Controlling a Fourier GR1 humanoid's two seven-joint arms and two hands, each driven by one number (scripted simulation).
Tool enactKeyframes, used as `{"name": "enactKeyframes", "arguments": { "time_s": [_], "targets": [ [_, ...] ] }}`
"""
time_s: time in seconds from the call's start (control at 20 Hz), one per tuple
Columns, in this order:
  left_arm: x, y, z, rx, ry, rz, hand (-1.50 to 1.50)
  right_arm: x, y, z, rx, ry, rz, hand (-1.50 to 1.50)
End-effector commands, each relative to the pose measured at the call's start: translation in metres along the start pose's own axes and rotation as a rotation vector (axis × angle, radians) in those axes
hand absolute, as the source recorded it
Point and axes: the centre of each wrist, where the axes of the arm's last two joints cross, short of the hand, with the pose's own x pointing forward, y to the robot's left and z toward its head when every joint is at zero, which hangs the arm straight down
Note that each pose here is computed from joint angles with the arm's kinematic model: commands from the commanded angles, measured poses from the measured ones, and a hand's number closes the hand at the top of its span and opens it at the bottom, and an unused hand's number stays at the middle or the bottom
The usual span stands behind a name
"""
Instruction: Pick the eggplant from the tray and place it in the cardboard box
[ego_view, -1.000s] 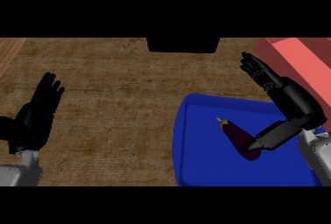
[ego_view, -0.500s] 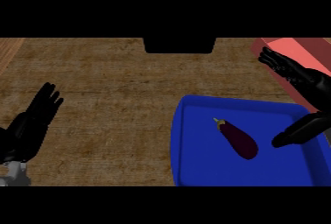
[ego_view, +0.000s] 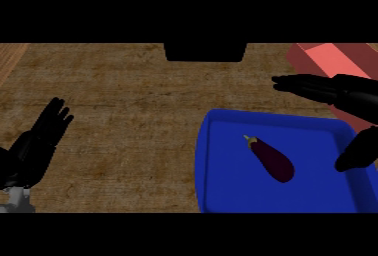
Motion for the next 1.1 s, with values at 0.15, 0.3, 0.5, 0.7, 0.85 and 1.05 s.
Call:
{"name": "enactKeyframes", "arguments": {
  "time_s": [0.15,0.3,0.5,0.7,0.85,1.05],
  "targets": [
    [-0.003,0.007,0.002,0.006,-0.005,0.011,0.0,0.042,0.011,-0.034,0.254,0.182,0.192,-1.5],
    [0.005,-0.001,0.008,-0.003,0.005,0.008,0.0,0.042,0.039,-0.053,0.294,0.228,0.182,-1.5],
    [0.003,0.014,0.005,0.027,-0.004,0.003,0.0,0.052,0.04,-0.057,0.357,0.276,0.138,-1.5],
    [-0.012,0.006,0.007,0.01,0.001,0.016,0.0,0.034,0.035,-0.068,0.39,0.333,0.155,-1.5],
    [0.009,-0.008,0.005,0.018,-0.012,-0.001,0.0,0.053,0.056,-0.078,0.429,0.329,0.163,-1.5],
    [-0.003,-0.005,0.013,-0.009,0.004,-0.004,0.0,0.04,0.028,-0.069,0.432,0.356,0.164,-1.5]
  ]
}}
